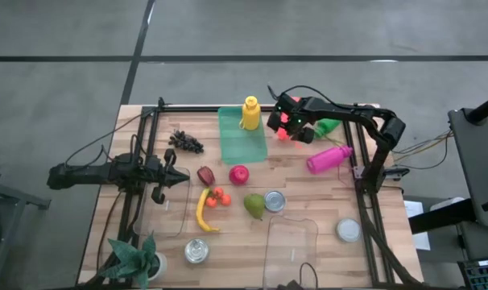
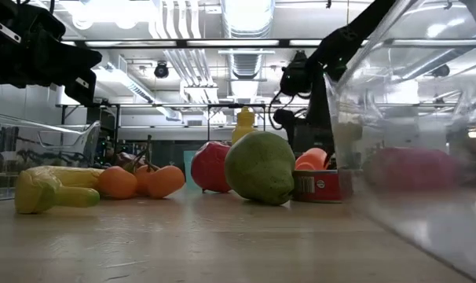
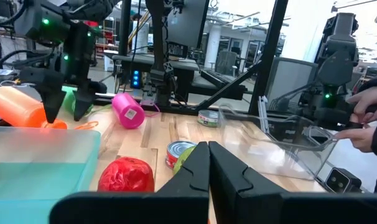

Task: Pick & Place Food Item
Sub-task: Put the orange water bottle into the green bin

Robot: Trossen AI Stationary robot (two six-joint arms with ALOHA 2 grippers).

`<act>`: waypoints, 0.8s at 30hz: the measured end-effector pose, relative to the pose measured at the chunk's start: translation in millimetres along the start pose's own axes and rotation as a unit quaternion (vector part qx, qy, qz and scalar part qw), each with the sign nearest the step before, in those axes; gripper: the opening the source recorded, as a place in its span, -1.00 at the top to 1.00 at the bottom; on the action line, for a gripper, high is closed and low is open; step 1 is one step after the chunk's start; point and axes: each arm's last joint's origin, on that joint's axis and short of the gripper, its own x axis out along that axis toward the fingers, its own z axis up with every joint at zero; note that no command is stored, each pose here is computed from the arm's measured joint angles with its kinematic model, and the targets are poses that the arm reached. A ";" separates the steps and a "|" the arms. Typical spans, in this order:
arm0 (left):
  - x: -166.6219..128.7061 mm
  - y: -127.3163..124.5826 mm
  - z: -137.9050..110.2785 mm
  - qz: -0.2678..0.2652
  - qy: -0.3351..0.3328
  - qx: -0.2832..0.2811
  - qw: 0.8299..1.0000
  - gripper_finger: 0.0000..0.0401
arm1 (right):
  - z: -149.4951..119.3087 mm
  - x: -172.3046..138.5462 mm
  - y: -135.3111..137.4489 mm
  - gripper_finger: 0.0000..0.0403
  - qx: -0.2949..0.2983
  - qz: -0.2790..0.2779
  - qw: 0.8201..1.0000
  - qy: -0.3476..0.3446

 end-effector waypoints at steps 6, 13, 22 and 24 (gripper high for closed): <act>0.0 0.0 0.1 0.000 0.000 0.000 1.000 1.00 | 7.1 0.0 9.5 -0.78 -0.018 -0.009 1.000 -0.010; 0.0 0.0 -0.1 0.000 0.000 0.000 1.000 1.00 | -0.4 -14.9 15.5 -0.78 -0.056 -0.048 0.997 0.036; 0.0 0.0 0.0 0.000 0.000 0.000 1.000 1.00 | -26.7 -17.2 11.6 -0.78 -0.032 -0.074 0.997 0.018; 0.0 0.0 0.0 0.000 0.000 0.000 1.000 1.00 | -32.7 -12.7 10.8 -0.78 0.000 -0.072 0.997 0.006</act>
